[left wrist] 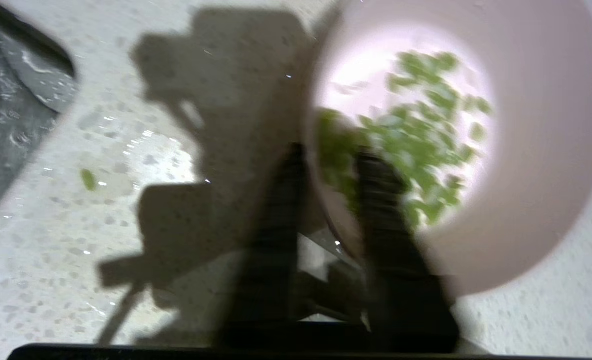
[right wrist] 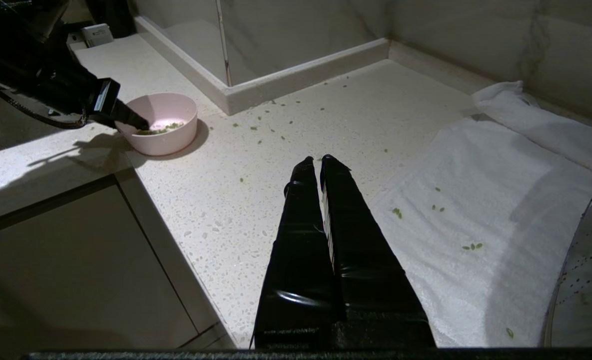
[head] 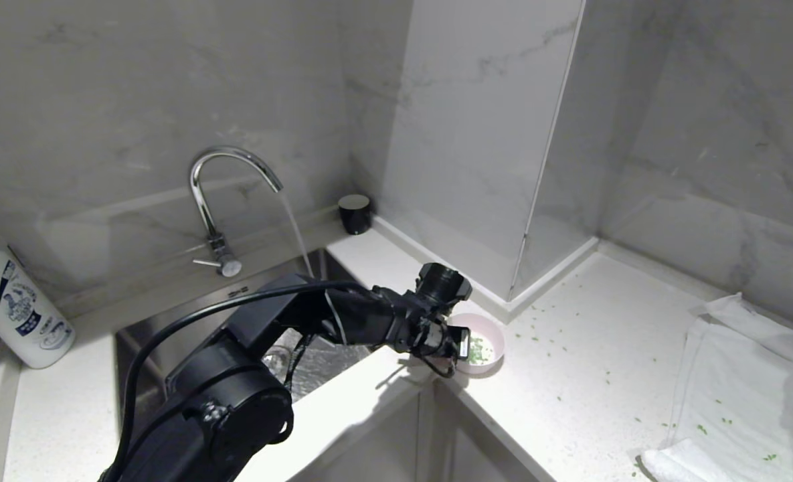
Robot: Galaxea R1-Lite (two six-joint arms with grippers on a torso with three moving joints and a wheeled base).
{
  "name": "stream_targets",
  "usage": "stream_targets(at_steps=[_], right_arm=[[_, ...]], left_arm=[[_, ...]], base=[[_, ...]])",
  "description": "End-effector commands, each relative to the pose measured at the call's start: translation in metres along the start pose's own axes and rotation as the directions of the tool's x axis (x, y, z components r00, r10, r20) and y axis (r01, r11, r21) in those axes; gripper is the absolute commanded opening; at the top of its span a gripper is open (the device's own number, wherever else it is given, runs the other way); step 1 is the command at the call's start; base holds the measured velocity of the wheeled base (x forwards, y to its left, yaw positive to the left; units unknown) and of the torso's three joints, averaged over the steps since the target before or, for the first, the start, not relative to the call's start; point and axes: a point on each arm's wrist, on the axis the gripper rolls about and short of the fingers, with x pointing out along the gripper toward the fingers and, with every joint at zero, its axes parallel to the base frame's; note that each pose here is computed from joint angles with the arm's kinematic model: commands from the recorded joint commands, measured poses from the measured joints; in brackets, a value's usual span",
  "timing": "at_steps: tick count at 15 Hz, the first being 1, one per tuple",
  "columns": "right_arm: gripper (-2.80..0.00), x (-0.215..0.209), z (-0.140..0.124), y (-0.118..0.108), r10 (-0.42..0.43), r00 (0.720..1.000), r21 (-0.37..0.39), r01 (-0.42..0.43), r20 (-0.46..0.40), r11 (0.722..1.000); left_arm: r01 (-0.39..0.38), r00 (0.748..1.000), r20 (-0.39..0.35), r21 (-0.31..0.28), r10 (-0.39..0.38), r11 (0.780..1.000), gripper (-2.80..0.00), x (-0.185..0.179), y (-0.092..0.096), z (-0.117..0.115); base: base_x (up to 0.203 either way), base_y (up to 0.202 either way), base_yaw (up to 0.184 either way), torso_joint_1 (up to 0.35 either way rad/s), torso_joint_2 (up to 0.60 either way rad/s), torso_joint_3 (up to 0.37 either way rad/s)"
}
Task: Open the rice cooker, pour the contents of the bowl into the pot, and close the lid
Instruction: Fill a bowl with water from the tap
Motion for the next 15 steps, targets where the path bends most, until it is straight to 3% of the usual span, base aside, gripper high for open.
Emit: stream_targets(at_steps=[1,9,15], right_arm=[[-2.8,0.0,0.0,0.0,0.001,1.0,-0.001,-0.001,-0.002,1.0],[-2.8,0.0,0.0,0.0,0.001,1.0,-0.001,-0.001,-0.001,1.0],[-2.8,0.0,0.0,0.0,0.001,1.0,-0.001,-0.001,-0.001,1.0]], left_arm=[[-0.002,1.0,-0.002,-0.004,0.002,1.0,-2.8,-0.001,0.0,0.0],[-0.018,1.0,-0.01,-0.014,0.018,1.0,-2.8,-0.009,0.006,0.006],[-0.096,0.993,-0.076,-0.049,0.092,0.994,-2.8,-0.037,0.037,0.022]], base=[[0.0,0.0,0.0,0.0,0.0,0.0],[0.0,0.0,0.0,0.0,0.0,0.0],[0.0,0.0,0.0,0.0,0.0,0.0]])
